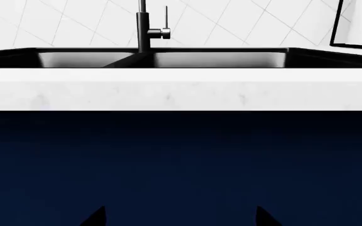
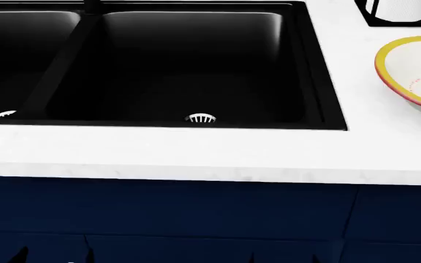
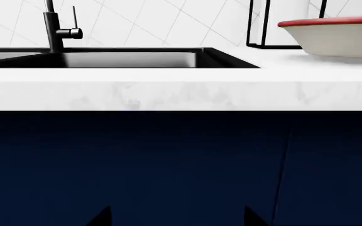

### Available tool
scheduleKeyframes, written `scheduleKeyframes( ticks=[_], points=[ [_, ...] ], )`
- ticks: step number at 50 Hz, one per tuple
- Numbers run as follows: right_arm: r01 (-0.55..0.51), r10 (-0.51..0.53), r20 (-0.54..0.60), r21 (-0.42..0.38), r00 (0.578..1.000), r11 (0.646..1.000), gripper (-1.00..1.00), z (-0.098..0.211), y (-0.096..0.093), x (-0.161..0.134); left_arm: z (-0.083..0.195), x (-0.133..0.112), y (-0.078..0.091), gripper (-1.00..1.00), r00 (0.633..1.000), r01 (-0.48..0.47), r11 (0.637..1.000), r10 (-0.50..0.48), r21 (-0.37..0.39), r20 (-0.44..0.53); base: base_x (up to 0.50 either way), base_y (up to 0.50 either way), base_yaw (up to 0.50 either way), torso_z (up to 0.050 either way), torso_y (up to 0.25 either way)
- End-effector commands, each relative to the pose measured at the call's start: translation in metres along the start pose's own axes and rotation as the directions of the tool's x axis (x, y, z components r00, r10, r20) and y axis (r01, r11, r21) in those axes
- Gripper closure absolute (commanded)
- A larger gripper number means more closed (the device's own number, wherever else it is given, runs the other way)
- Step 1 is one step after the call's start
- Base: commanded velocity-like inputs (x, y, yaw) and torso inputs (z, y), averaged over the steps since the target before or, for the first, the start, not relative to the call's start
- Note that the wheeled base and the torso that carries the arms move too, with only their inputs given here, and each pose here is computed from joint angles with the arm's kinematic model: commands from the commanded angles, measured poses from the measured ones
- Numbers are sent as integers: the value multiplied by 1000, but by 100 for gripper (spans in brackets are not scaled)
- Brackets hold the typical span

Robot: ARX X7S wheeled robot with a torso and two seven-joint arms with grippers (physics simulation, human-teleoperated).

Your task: There is a mixed pile of frozen fruits and vegetables on the counter. Locate all the frozen vegetables and place the items in a bowl on the counter. Take all the frozen fruits and defrost them in a running sink.

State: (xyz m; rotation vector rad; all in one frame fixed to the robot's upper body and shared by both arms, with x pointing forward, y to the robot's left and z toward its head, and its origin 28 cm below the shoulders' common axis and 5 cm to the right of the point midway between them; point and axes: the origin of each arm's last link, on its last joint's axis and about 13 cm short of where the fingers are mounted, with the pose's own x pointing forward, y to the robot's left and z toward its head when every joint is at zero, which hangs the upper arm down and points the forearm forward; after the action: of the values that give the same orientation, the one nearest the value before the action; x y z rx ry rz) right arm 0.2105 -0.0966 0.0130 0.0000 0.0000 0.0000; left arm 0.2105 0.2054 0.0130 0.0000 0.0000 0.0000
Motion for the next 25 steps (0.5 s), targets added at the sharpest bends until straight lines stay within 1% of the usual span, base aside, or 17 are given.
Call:
scheduleKeyframes(
  ticks=[1, 3, 6, 8, 12, 14, 17, 18, 20, 25],
  points=[
    [0, 0, 0, 0, 1000, 1000, -100, 0, 0, 0, 0, 0, 0, -100, 1000, 0, 1000, 0, 0, 0, 0, 0, 0, 0, 0],
    [-5, 5, -7, 7, 1000, 1000, -100, 0, 0, 2, 0, 1, -1, -100, 1000, 4, 1000, -4, 25, -2, 0, 0, 0, 0, 0],
    [-6, 6, -8, 8, 1000, 1000, -100, 0, 0, 3, -2, 0, 1, -100, 1000, -3, 999, 3, 37, -11, 0, 0, 0, 0, 0],
    [-6, 6, -10, 0, 1000, 1000, -100, 0, 1, 3, -1, -1, 2, -100, 1000, -10, 1000, 10, 20, -11, 0, 0, 0, 0, 0],
    [2, -2, -4, -6, 1000, 1000, -100, 1, 1, 4, -1, 1, 1, -100, 1000, -16, 999, 16, 33, -17, 0, 0, 0, 0, 0],
    [3, -3, -3, -11, 1000, 1000, -100, 1, 1, 3, 0, 1, 2, -100, 1000, -26, 1000, 26, 5, 0, 0, 0, 0, 0, 0],
    [1, -1, 0, -9, 1000, 1000, -100, 1, 1, 2, 0, 1, 1, -100, 1000, -27, 1000, 27, 1, -7, 0, 0, 0, 0, 0],
    [-14, 14, -13, -25, 1000, 1000, -100, 0, 2, 3, 0, 2, 1, -100, 999, -32, 999, 32, 4, -5, 0, -316, 0, 0, 0],
    [-1, 1, -10, -28, 1000, 1000, -100, 0, 2, 2, 0, 2, 1, -100, 999, -33, 999, 33, 3, -5, 0, -500, 0, 0, 0],
    [6, -6, -14, -19, 1000, 1000, -100, -1, 2, 2, 0, 2, 1, -100, 1000, -29, 1000, 29, -1, 0, 0, -500, 0, 0, 0]
  ],
)
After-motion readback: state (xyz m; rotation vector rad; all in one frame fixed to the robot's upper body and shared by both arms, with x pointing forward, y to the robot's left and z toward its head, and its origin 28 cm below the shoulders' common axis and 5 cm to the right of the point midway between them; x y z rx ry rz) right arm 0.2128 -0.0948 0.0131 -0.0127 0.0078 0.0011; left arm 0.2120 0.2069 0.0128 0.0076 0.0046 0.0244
